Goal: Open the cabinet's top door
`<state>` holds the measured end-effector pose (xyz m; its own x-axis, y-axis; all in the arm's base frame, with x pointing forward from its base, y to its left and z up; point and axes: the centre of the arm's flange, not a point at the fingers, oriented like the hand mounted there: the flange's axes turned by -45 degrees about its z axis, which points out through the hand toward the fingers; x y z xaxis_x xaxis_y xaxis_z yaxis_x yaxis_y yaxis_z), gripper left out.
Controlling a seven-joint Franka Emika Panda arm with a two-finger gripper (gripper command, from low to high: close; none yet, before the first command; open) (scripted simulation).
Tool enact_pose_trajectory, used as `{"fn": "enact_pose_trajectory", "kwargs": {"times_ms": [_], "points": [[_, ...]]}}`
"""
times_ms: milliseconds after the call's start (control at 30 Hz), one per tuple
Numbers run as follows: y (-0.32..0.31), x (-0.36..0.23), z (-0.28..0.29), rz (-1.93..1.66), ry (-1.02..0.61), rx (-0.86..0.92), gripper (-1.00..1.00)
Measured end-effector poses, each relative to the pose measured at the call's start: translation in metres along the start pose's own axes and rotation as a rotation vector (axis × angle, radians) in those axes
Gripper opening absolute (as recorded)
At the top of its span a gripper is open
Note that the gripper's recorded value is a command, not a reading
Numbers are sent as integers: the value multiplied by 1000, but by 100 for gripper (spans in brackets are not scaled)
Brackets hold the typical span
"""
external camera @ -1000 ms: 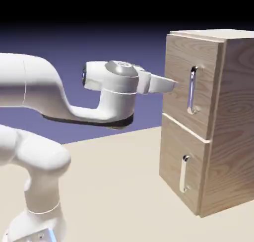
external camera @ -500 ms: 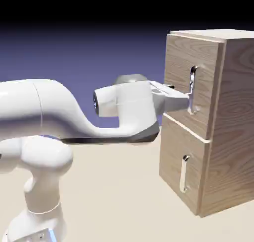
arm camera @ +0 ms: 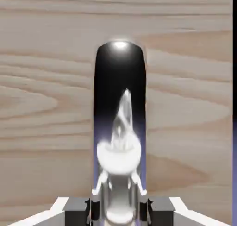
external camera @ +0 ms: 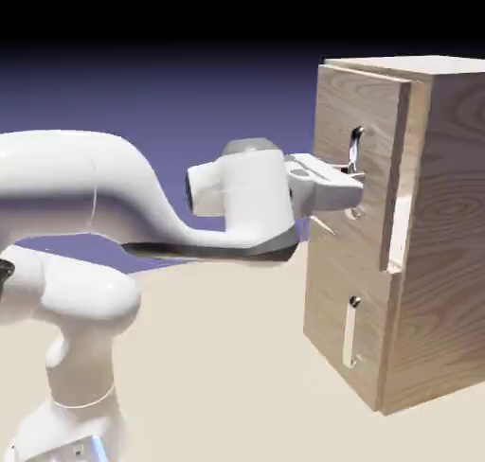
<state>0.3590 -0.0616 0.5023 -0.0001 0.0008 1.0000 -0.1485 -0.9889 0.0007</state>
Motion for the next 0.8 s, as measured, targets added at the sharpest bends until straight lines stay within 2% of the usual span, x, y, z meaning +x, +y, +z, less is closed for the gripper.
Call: {"fn": "enact_pose_trajectory", "kwargs": {"times_ms": [367,667,800], "points": [[-49,0,-58,1,2,-285,-100],[-51,0,-60,-7,4,-291,-100],[-64,0,-70,-7,4,-350,-100]]}}
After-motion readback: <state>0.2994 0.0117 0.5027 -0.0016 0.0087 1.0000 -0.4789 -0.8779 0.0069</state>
